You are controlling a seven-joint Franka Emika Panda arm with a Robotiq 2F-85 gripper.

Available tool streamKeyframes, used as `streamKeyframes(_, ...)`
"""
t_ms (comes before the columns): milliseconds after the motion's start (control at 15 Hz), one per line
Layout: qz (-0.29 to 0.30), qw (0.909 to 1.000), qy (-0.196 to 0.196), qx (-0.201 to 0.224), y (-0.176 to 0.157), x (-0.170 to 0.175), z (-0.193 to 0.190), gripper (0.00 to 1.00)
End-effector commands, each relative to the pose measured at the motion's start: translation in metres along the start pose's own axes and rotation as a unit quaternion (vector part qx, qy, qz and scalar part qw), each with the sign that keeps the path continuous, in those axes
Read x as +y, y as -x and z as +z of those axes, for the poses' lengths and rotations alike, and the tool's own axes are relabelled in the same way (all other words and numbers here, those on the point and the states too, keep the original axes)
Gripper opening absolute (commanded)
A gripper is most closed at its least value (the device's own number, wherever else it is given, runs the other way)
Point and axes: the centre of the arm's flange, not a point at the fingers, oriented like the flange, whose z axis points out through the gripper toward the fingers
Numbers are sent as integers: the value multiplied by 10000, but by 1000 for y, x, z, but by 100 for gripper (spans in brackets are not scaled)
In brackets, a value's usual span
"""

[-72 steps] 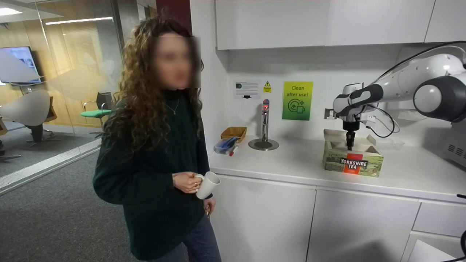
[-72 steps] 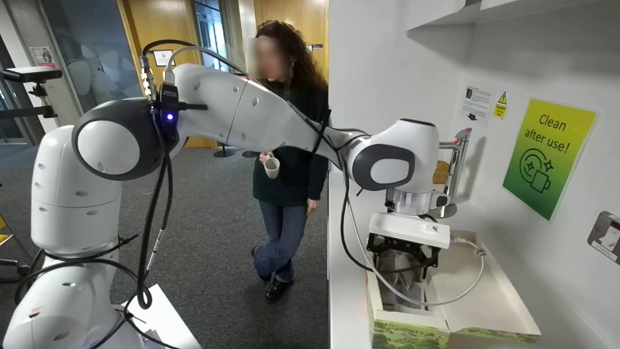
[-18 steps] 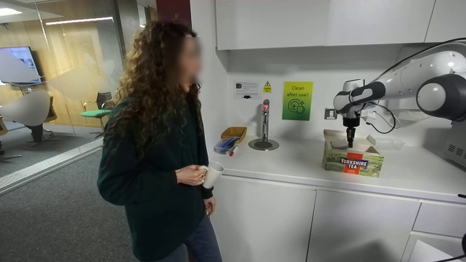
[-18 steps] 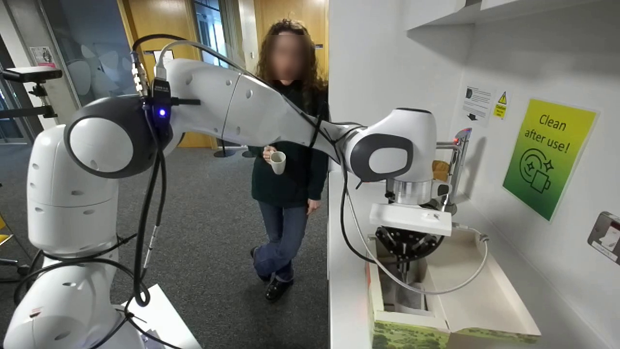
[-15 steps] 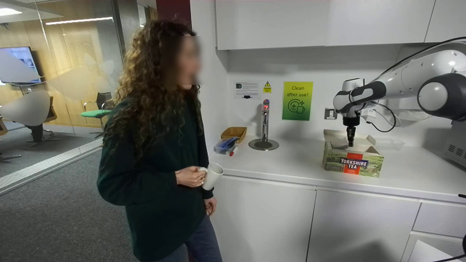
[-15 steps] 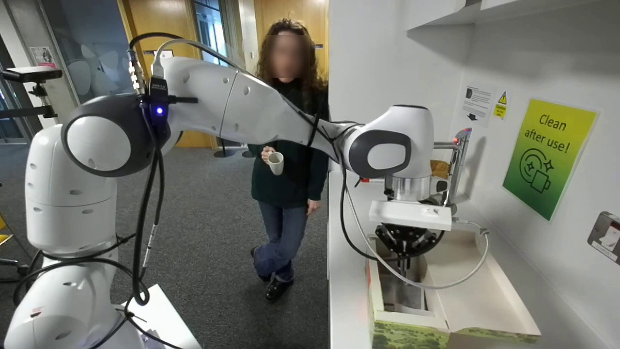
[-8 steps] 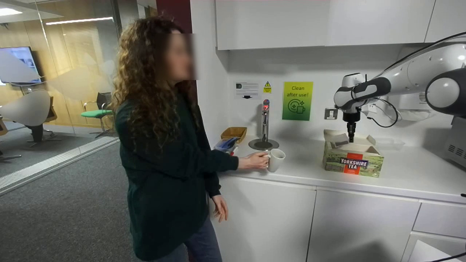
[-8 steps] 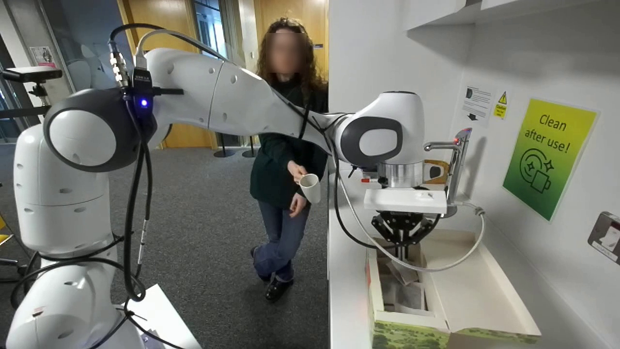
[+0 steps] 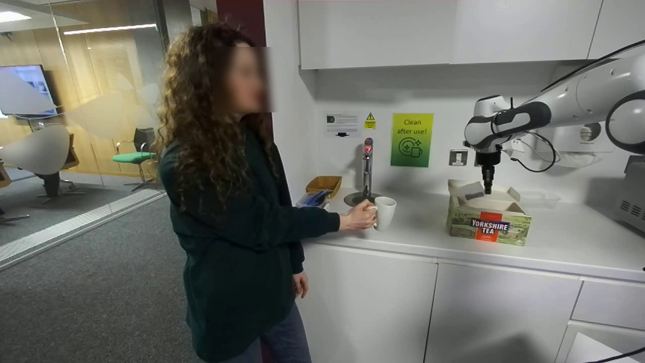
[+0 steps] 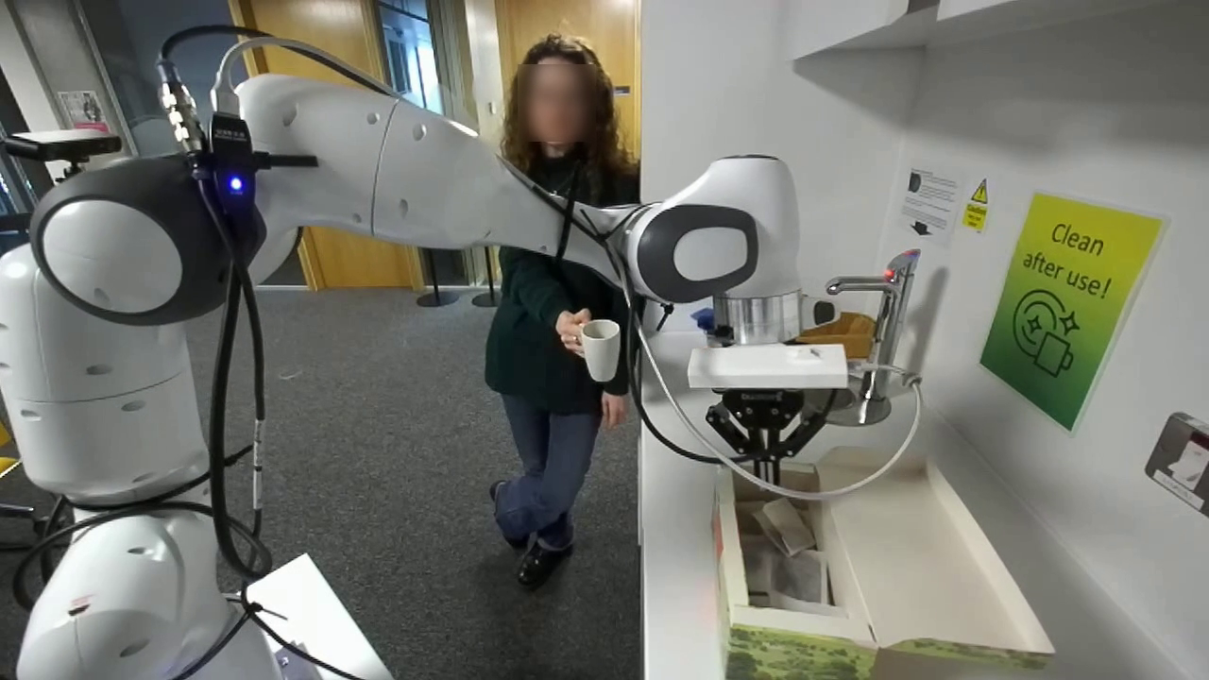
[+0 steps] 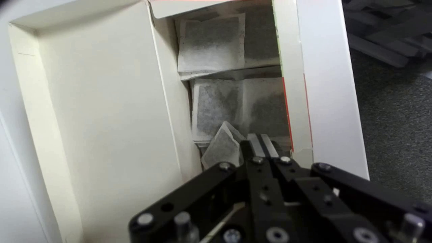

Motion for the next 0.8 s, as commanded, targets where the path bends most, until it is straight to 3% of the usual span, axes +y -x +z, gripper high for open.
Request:
streamKeyframes(0, -28, 9998, 167, -47, 11, -22, -6, 0)
streamKeyframes(400, -49, 9994, 241, -262, 2, -33, -4, 0)
streamKeyframes(733, -521, 9985, 174, 82, 2, -48, -36, 0)
